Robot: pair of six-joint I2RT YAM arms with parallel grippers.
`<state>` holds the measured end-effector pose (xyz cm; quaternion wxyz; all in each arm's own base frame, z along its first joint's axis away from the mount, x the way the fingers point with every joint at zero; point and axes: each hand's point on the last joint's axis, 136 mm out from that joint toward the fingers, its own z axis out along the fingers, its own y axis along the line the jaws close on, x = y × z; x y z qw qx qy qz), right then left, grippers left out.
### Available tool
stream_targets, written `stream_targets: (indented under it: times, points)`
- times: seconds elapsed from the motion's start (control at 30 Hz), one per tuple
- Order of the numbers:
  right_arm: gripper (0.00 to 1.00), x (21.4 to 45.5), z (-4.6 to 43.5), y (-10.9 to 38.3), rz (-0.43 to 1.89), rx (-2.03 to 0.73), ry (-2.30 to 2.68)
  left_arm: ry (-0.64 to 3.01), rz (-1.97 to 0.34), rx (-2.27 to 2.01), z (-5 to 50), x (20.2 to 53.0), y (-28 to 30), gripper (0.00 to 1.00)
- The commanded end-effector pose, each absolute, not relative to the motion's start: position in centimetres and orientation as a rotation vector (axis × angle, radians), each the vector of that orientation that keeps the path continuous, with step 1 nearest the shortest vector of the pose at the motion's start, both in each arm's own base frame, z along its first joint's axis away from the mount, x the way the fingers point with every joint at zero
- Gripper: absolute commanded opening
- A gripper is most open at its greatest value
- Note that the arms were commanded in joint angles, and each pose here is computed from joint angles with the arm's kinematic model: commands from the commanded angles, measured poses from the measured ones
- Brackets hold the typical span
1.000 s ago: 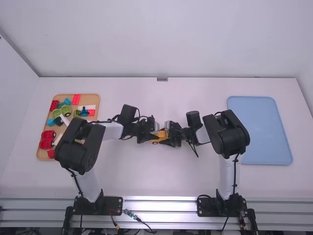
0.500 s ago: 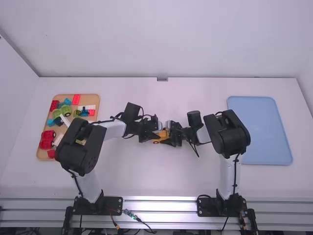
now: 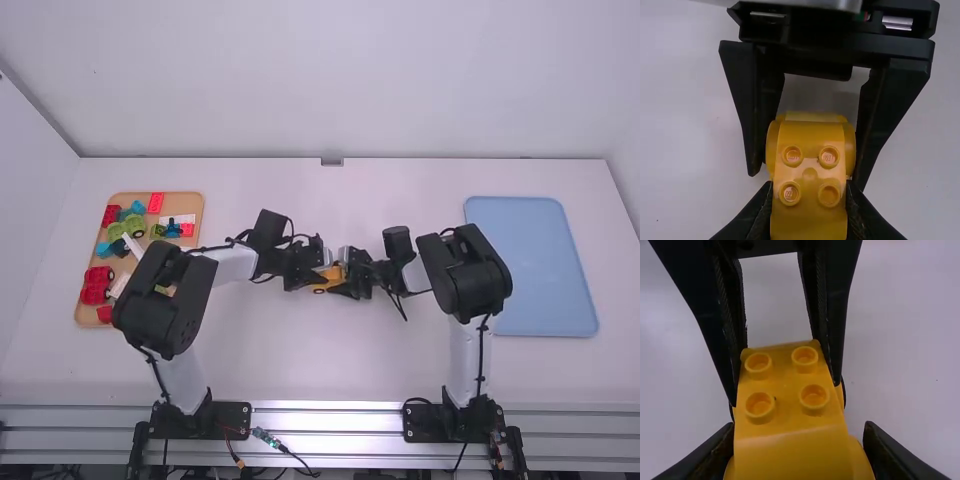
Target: Assemble lego blocks to make yellow taxi
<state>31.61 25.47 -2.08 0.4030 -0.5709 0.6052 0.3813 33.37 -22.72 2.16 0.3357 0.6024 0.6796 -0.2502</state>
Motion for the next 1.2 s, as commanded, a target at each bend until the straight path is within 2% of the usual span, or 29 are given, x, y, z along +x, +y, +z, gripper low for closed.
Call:
stream_targets:
  times: [0.0, 0.07, 0.3, 0.43, 0.73, 0.93, 1.17]
  points:
    - [0.34, 31.6, -3.5, 25.3, 0.927, -1.446, 1.594, 1.9, -0.675, 1.601, -1.3, 31.4, -22.6, 0.12]
    - [0.34, 31.6, -3.5, 25.3, 0.928, -1.448, 1.594, 1.9, -0.675, 1.601, -1.3, 31.4, -22.6, 0.15]
    - [0.33, 31.6, -3.5, 25.3, 0.928, -1.447, 1.597, 1.87, -0.751, 1.546, -0.3, 31.8, -22.2, 0.09]
    - [0.33, 31.5, -3.6, 25.2, 0.93, -1.449, 1.601, 1.866, -0.799, 1.494, 0.2, 32.2, -21.2, 0.17]
    - [0.33, 31.5, -3.6, 25.2, 0.93, -1.449, 1.6, 1.841, -0.819, 1.508, 0.4, 31.8, -21.8, 0.12]
    - [0.33, 31.6, -3.5, 25.3, 0.929, -1.447, 1.598, 1.872, -0.729, 1.598, -0.9, 31.2, -21.6, 0.07]
    - [0.33, 31.6, -3.6, 25.3, 0.929, -1.447, 1.6, 1.948, -0.652, 1.6, -1.8, 31.5, -21.1, 0.06]
